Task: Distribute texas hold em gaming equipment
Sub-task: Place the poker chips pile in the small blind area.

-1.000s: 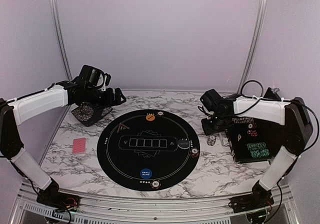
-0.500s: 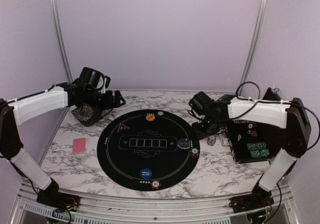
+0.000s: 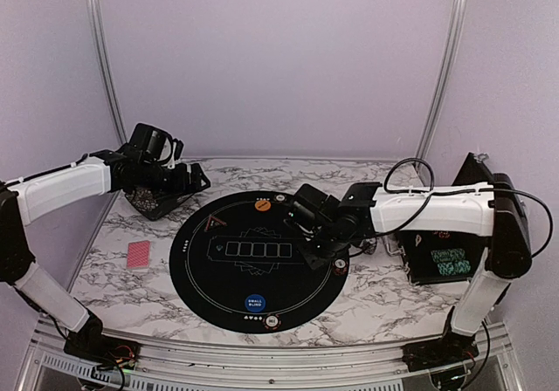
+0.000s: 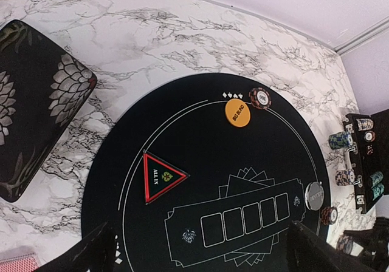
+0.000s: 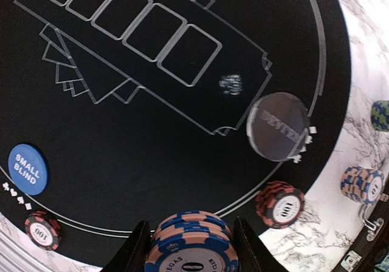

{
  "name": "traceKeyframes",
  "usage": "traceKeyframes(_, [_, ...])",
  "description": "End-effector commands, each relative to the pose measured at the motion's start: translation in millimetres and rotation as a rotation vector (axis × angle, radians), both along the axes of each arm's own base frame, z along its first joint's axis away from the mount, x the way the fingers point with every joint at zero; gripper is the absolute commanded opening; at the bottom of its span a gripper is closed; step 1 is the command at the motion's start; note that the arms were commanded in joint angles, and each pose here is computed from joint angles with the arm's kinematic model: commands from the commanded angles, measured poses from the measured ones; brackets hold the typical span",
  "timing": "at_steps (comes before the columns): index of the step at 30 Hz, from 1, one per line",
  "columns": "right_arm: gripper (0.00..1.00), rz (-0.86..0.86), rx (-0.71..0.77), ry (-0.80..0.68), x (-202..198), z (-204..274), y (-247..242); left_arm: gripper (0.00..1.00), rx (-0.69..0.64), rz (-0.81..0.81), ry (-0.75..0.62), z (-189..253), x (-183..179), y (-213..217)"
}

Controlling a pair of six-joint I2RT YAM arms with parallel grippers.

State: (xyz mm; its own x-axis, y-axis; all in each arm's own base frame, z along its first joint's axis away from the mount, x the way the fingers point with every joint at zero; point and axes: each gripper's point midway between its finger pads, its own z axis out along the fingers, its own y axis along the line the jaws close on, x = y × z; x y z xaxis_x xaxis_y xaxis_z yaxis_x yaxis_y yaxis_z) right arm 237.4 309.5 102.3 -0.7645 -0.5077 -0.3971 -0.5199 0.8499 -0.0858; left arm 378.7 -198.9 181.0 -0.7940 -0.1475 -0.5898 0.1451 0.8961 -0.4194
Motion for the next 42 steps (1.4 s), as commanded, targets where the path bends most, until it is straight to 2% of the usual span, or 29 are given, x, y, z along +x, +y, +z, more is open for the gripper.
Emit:
traceKeyframes(1, [0.33,0.083,0.023,-0.032,-15,8,43,0.99,-0.013,0.005,-0.01,8,-7,7])
traceKeyframes(12, [0.32,0.315,0.013,-0.016,-69,-15,129,0.99,-0.004,0.022,-0.001,2,-9,19])
traceKeyframes(20, [0.32,0.434,0.023,0.001,-96,-30,173,0.99,0.002,0.027,0.006,-3,-12,25])
traceKeyframes(28, [0.32,0.487,0.027,0.015,-109,-43,192,0.99,0.0,0.034,-0.001,0,-10,28])
traceKeyframes(42, [0.33,0.516,0.028,0.066,-132,-63,193,0.99,0.004,0.036,0.006,-4,-10,29])
